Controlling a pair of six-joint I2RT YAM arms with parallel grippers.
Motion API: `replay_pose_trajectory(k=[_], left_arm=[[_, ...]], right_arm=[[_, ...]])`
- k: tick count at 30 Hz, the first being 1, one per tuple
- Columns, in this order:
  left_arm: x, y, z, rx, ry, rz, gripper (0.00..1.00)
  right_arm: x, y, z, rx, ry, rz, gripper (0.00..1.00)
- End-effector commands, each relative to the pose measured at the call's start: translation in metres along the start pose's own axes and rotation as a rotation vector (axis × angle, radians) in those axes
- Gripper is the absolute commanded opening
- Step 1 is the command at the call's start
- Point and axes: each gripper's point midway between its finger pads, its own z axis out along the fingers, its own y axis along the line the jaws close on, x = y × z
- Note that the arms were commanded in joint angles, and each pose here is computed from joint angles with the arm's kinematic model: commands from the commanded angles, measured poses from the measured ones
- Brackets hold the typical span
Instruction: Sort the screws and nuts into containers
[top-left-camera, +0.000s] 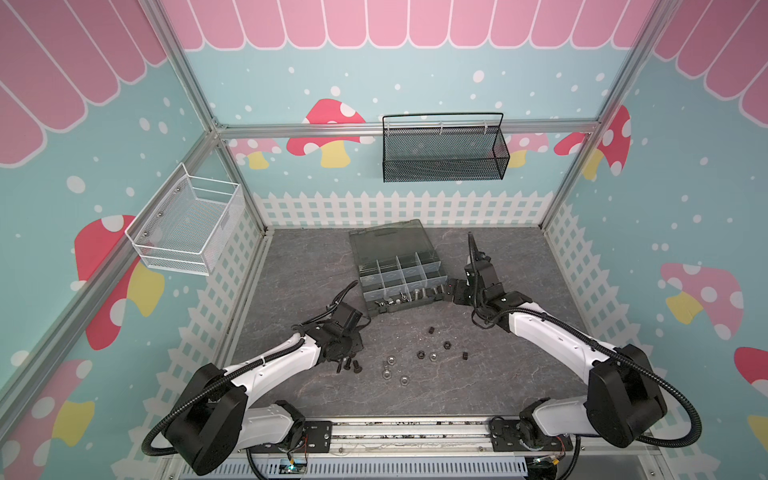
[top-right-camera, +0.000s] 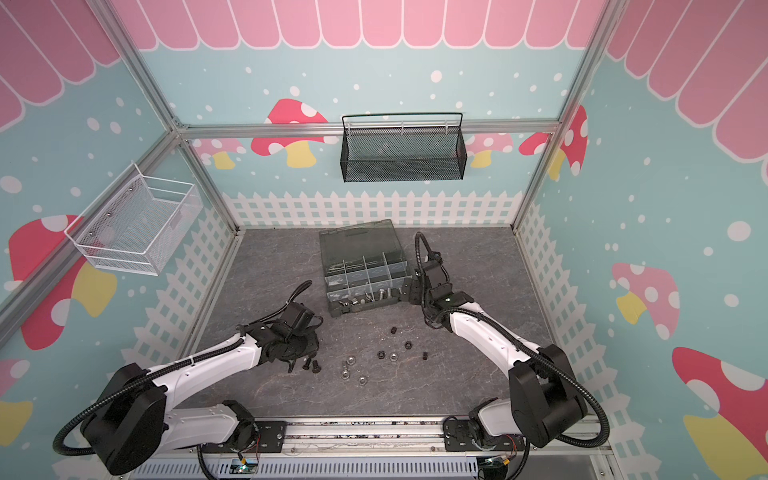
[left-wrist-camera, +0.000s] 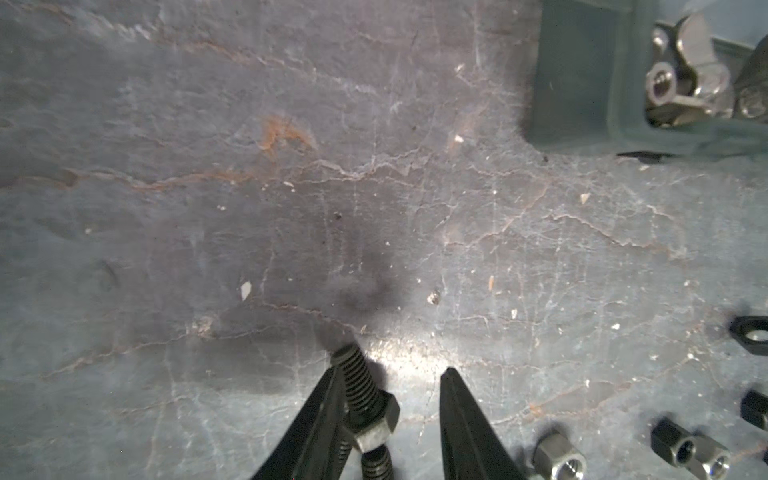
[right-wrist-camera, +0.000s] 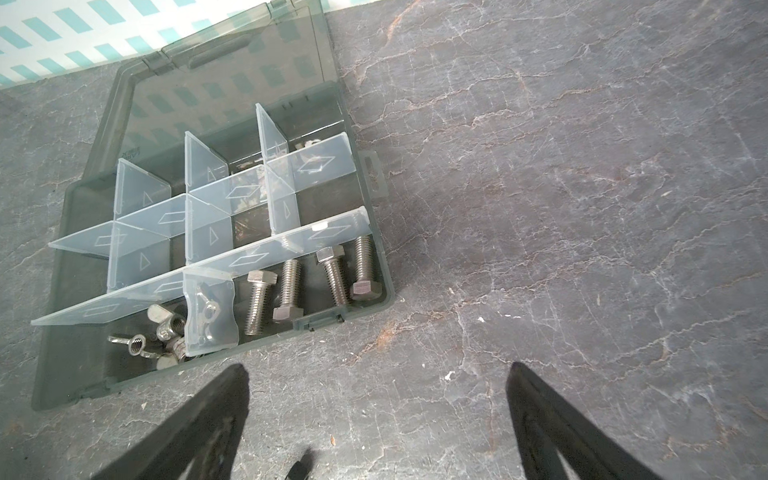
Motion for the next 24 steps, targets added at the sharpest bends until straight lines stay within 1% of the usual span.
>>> replay_pose_trajectory(k=[1,7,12,16,19,24], left_arm=[[0.001,0.001,0.006,-0.001,0.002,-0.044,0.38],[0.007,0.013,0.011,-0.031,0.020,-0.088,0.37],[0.008,0.015,0.013,-0.041,0.026,-0.094,0.37],[0.007,0.015,0.015,-0.048,0.030,-0.084,0.33],[0.007,0.017,0.017,-0.062,0.033,-0.080,0.28],[0.009,0.022,0.021,-0.080,0.046,-0.087,0.27]], right_arm=[[0.001,-0.002,0.004,0.008,-0.001,0.016,0.98],[0.000,-0.002,0.005,0.011,0.002,0.010,0.98],[0.001,0.000,0.008,0.007,0.009,0.010,0.98],[0.002,0.002,0.009,0.000,0.018,0.008,0.98],[0.002,0.002,0.010,-0.001,0.019,0.008,0.98],[0.004,-0.001,0.009,0.015,0.020,0.008,0.98]])
